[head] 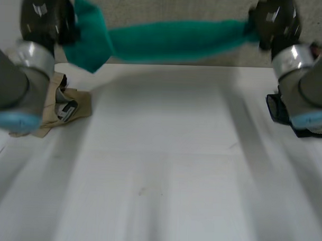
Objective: Fold the laundry.
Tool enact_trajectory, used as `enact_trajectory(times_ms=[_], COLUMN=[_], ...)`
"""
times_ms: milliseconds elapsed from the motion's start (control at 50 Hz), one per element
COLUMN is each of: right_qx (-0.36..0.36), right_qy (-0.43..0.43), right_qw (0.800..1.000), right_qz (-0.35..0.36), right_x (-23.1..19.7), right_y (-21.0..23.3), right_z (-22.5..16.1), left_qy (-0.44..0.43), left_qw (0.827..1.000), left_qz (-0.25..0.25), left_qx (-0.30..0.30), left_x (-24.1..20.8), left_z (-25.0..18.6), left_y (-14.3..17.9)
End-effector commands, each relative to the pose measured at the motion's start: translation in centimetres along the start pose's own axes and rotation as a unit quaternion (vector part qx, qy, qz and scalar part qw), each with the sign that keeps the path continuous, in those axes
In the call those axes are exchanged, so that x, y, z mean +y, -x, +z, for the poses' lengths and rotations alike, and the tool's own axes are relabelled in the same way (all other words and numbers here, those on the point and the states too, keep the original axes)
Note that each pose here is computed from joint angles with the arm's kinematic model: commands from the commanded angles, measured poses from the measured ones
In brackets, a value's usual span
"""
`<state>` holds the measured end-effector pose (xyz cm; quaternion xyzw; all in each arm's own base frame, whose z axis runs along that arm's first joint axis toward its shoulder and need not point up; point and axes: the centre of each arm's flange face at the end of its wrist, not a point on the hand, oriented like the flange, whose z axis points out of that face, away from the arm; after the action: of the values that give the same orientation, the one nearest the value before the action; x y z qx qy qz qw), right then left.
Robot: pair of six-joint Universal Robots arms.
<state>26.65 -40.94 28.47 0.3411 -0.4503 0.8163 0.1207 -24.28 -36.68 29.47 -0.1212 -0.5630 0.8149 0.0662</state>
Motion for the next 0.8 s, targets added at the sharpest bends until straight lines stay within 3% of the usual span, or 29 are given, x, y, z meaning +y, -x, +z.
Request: enact_trajectory(times_ms=[20, 100, 200, 380, 600, 680, 800], right_qx=[-0.181, -0.233, -0.247, -0.239, -0.239, -0.239, -0.237], right_qy=[0.169, 0.220, 0.251, 0.261, 0.256, 0.260, 0.262], right_qw=[0.968, 0.947, 0.935, 0.933, 0.934, 0.933, 0.933], right_qz=[0.028, 0.031, 0.046, 0.067, 0.066, 0.066, 0.067], right_x=[5.7, 7.1, 7.5, 6.2, 5.6, 5.7, 6.0], right_y=[8.0, 10.2, 10.8, 9.9, 9.8, 9.8, 9.6], right_z=[-7.3, -10.2, -11.7, -12.7, -13.4, -13.5, -13.6], left_qy=[0.164, 0.224, 0.275, 0.302, 0.260, 0.251, 0.284], left_qw=[0.986, 0.974, 0.959, 0.944, 0.923, 0.898, 0.858], left_qz=[0.012, 0.022, 0.041, 0.104, 0.200, 0.241, 0.276], left_qx=[0.026, 0.037, 0.052, 0.084, 0.199, 0.270, 0.327], left_x=[8.4, 10.7, 11.0, 7.3, 5.4, 5.9, 6.4], left_z=[-7.6, -10.6, -12.8, -13.9, -13.4, -13.8, -14.6], left_y=[-2.2, -2.5, -2.4, -1.7, -3.6, -5.0, -5.2])
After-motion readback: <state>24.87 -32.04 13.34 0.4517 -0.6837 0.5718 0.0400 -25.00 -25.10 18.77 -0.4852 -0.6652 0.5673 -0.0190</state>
